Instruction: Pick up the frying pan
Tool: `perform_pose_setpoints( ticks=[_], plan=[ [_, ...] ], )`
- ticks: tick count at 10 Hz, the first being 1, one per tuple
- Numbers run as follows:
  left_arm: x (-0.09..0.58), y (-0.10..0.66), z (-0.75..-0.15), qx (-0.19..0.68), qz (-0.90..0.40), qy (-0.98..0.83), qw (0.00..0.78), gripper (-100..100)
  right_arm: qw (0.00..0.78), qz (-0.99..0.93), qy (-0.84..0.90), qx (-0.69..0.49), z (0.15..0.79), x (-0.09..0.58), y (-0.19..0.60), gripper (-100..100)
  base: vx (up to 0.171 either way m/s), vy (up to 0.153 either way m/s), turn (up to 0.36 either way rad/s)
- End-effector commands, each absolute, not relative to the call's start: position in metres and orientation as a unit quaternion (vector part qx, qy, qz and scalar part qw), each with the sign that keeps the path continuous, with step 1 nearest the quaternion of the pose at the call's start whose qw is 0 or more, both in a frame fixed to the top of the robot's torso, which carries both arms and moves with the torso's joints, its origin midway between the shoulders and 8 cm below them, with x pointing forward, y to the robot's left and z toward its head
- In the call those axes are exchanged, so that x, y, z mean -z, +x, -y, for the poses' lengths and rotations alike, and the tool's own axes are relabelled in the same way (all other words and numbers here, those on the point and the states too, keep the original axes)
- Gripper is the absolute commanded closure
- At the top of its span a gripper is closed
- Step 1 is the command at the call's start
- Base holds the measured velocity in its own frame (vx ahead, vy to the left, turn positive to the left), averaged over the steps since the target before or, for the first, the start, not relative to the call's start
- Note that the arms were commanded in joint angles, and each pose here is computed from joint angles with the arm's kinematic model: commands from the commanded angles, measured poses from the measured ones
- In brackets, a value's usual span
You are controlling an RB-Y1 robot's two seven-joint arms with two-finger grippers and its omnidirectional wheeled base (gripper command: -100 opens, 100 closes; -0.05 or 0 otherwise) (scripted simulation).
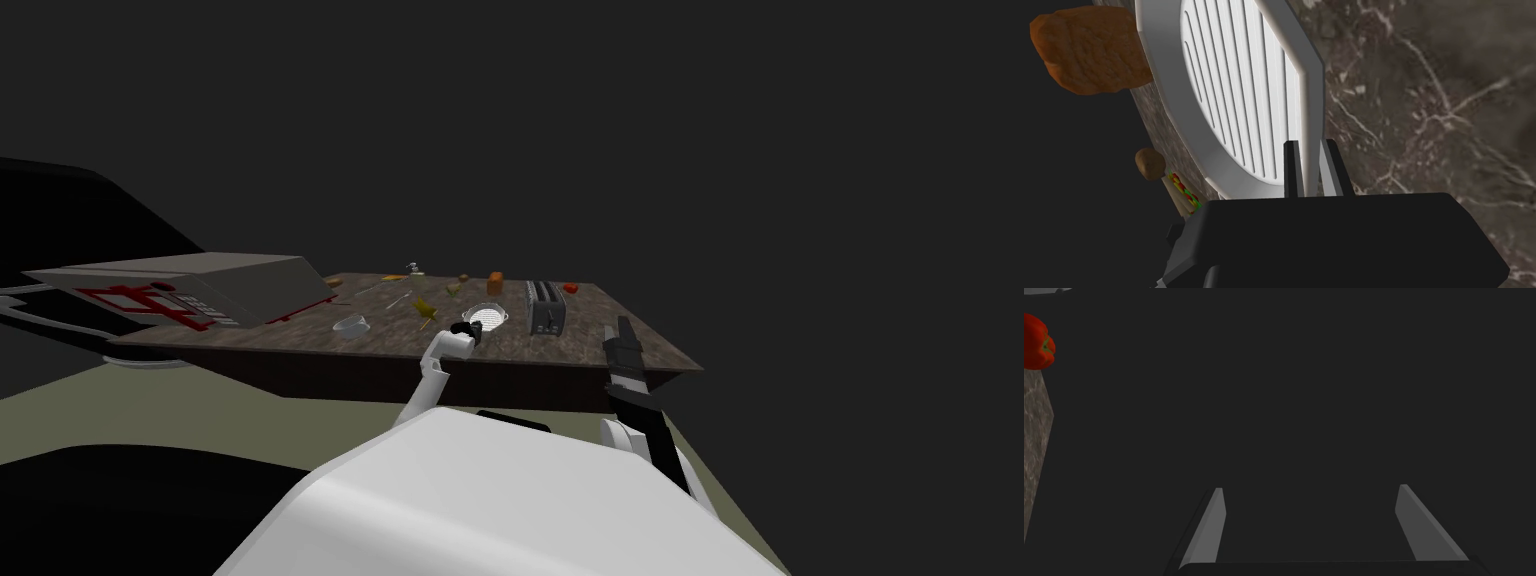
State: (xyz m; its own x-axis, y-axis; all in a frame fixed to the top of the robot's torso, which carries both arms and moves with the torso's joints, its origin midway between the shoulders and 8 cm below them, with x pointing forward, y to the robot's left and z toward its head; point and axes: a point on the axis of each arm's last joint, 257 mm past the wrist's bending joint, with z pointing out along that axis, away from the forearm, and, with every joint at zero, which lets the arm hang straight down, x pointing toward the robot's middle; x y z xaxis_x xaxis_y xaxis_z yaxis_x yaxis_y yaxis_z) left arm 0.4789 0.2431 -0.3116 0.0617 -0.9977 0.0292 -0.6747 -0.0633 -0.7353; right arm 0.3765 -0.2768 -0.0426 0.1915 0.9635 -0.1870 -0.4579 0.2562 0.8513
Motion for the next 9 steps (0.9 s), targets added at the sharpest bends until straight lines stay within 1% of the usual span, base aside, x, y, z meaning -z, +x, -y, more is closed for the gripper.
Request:
perform_pose_setpoints(
  ticks=[1,2,6,8,9],
  plan=[
    [0.312,0.479,-0.243,0.285,-0.623,-0.671,0.283,0,0.696,-0.379,0.334,-0.511,0.277,0.043,0.377,0,0.000,0.000,0.000],
    [0.306,0.476,-0.236,0.287,-0.626,-0.667,0.284,100,0.696,-0.379,0.334,-0.511,0.277,0.043,0.377,0,0.011,0.021,0.067],
    [0.297,0.462,-0.215,0.291,-0.633,-0.660,0.280,100,0.696,-0.379,0.334,-0.510,0.277,0.043,0.377,0,0.013,0.029,0.064],
    [0.297,0.462,-0.215,0.290,-0.634,-0.660,0.280,100,0.696,-0.379,0.334,-0.511,0.277,0.043,0.377,0,0.010,0.020,0.022],
    [0.297,0.461,-0.214,0.290,-0.634,-0.660,0.279,0,0.696,-0.379,0.334,-0.511,0.277,0.043,0.377,0,0.000,0.000,0.000]
  ],
)
